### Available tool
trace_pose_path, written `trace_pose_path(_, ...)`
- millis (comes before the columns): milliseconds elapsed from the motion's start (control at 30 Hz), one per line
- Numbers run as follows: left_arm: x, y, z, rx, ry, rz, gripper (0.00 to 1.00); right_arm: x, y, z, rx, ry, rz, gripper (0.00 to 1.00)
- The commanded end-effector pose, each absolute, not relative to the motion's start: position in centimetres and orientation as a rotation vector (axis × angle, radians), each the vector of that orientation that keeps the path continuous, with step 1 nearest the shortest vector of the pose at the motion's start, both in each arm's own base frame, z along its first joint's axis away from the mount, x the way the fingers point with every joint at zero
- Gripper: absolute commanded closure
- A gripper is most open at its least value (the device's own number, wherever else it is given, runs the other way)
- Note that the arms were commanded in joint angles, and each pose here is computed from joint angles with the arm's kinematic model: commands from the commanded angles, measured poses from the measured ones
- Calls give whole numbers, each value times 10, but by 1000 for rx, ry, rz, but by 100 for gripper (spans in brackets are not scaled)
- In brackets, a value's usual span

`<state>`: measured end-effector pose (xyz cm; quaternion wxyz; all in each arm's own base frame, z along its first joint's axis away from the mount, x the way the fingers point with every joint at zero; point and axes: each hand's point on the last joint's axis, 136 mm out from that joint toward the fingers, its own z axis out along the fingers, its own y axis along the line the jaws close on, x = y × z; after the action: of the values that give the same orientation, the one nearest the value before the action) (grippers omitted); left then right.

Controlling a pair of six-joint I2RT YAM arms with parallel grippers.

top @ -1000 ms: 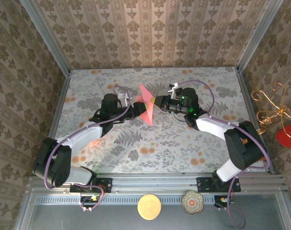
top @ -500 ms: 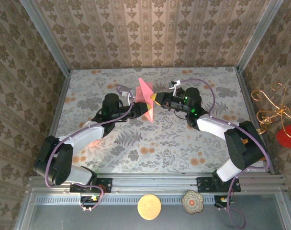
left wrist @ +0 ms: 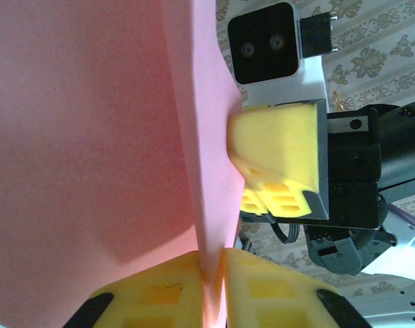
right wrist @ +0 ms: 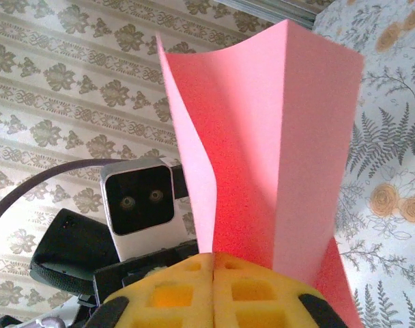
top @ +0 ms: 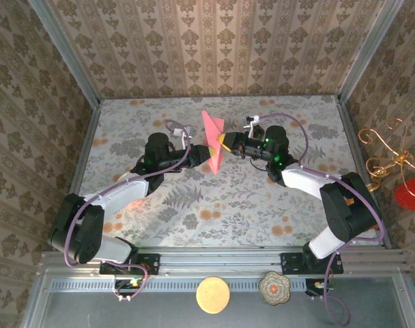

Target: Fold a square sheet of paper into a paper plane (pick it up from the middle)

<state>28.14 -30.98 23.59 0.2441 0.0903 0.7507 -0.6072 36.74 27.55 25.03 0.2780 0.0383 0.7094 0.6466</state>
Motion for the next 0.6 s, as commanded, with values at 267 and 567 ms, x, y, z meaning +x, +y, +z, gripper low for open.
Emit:
trace_pose_path(267, 287, -301, 236, 268, 2054, -1549, 90, 365, 241, 241, 154, 1972, 1574, 52)
trace_pose_path(567, 295, -254, 196, 382, 2355, -798, 90, 354, 174, 215, 236, 2106, 1076, 40)
